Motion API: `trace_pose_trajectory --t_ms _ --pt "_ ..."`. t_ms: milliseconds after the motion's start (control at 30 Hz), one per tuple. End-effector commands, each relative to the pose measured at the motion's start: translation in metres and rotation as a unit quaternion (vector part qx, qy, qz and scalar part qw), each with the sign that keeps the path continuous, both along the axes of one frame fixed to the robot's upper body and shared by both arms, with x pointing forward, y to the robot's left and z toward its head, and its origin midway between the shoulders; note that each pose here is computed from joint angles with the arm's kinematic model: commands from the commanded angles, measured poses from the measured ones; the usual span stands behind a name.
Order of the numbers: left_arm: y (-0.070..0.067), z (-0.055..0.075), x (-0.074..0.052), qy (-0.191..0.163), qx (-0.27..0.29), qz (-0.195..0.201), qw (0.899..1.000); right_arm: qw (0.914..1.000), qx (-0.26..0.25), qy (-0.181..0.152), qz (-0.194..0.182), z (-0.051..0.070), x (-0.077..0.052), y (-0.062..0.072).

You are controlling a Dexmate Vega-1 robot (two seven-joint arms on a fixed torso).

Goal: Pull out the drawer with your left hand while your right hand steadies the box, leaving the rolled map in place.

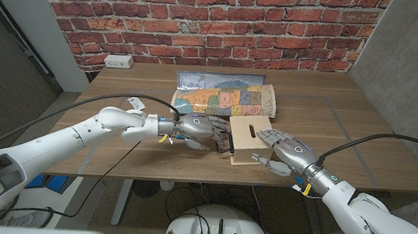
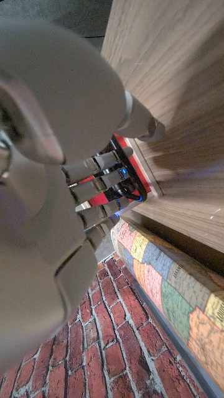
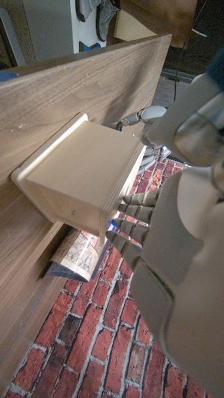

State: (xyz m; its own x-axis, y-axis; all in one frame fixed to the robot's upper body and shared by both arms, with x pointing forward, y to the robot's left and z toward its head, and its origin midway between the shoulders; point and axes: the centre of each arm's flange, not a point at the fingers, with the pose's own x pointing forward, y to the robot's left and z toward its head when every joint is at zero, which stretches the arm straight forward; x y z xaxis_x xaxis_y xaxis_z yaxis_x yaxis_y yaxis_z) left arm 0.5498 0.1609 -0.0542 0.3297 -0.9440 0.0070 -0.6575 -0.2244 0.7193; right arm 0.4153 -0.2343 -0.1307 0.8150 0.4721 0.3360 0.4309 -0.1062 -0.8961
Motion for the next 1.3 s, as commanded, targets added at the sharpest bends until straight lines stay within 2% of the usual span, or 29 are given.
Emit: trace_pose_trajectory --t_ms 33,1300 --pt "-0.0043 -0.0042 0.0032 -0.004 -0.02 -0.01 1.0 1.0 0.001 -0.001 0.002 0.0 0.0008 -0.0009" --pt "-0.0008 0.0002 0.0019 -0.021 -0.029 -0.014 0.999 0.9999 -0.005 -0.009 0.003 0.0036 0.0016 0.0001"
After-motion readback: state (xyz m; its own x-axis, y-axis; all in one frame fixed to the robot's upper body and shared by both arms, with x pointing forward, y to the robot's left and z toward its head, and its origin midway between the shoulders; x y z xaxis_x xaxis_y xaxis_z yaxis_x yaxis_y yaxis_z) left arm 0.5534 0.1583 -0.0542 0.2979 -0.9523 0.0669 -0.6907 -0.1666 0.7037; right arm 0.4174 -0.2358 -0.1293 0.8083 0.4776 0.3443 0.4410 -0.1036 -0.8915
